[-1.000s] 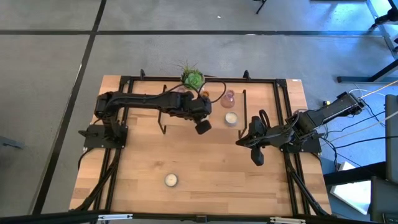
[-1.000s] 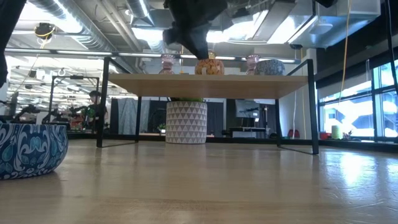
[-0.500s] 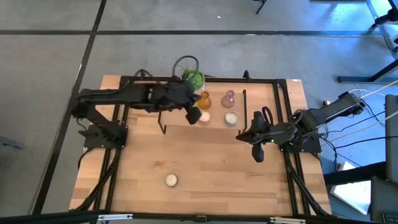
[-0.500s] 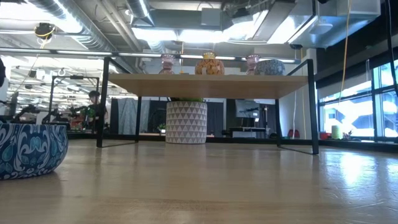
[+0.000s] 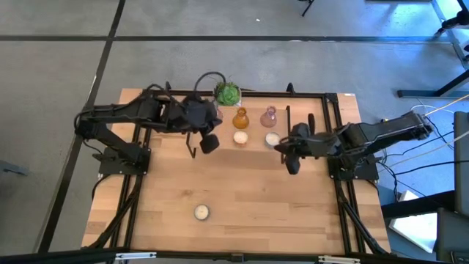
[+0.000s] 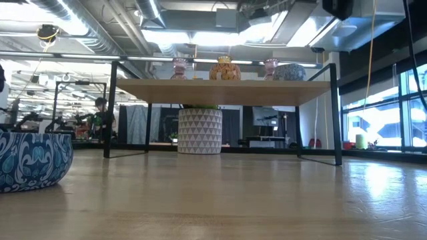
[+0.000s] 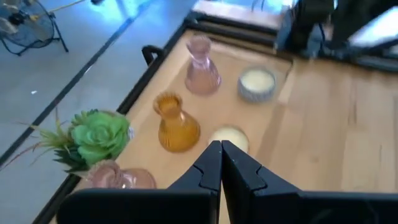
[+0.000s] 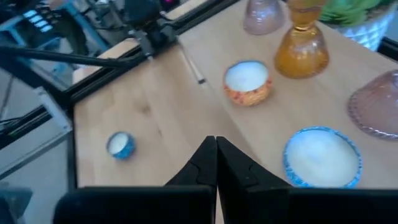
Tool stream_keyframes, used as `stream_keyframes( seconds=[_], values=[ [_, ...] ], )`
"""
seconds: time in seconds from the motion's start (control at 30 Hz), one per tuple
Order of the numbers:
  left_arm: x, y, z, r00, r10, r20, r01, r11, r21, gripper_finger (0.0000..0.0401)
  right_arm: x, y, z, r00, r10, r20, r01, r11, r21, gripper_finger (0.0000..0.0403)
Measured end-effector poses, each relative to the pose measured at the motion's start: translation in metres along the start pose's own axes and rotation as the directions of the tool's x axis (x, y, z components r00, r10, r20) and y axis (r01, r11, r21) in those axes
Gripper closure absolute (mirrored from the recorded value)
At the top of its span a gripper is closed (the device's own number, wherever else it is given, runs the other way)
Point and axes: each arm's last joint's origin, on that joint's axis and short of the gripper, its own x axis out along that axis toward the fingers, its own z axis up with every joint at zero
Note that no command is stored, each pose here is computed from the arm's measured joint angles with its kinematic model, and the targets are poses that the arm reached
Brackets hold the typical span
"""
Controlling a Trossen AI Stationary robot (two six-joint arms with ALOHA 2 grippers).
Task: Pick & Place candle stick holders
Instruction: Adjust the orange candle on the shelf
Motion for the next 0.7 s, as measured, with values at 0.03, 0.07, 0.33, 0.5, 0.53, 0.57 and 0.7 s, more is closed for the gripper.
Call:
stream_keyframes(
  seconds=[0.03,0.07,0.33,0.5,0.53,0.57,0.7],
  values=[
    [0.002,-0.002,-0.003,1.000,-0.001,-0.010,0.002,1.000,0.019,0.0399,0.003,-0.001,0.001,1.000,-0.013,-0.002,0.013,1.000,0.006,0.0403],
    [0.005,-0.005,-0.006,1.000,-0.004,-0.022,0.005,1.000,0.031,0.0399,0.007,-0.002,0.001,1.000,-0.024,-0.003,0.024,1.000,0.016,0.0403],
    [0.021,-0.027,-0.033,0.994,-0.055,-0.093,0.064,0.993,0.099,0.0399,0.039,0.010,0.008,0.999,0.019,0.048,-0.021,0.999,0.047,0.0403],
    [0.025,-0.033,-0.042,0.992,-0.048,-0.117,0.059,0.994,0.096,0.0399,0.075,0.014,0.004,0.998,0.056,-0.016,-0.056,0.998,0.042,0.0403],
    [0.026,-0.034,-0.044,0.991,-0.047,-0.123,0.059,0.993,0.101,0.0399,0.081,0.014,0.002,0.999,0.046,-0.029,-0.044,0.998,0.039,0.0403],
    [0.027,-0.034,-0.046,0.990,-0.047,-0.129,0.061,0.993,0.105,0.0399,0.087,0.014,0.000,0.999,0.033,-0.041,-0.032,0.999,0.037,0.0403],
    [0.025,-0.038,-0.051,0.988,-0.067,-0.142,0.079,0.993,0.082,0.0399,0.104,0.011,-0.006,0.997,-0.007,-0.074,0.010,0.999,0.031,0.0403]
  ],
)
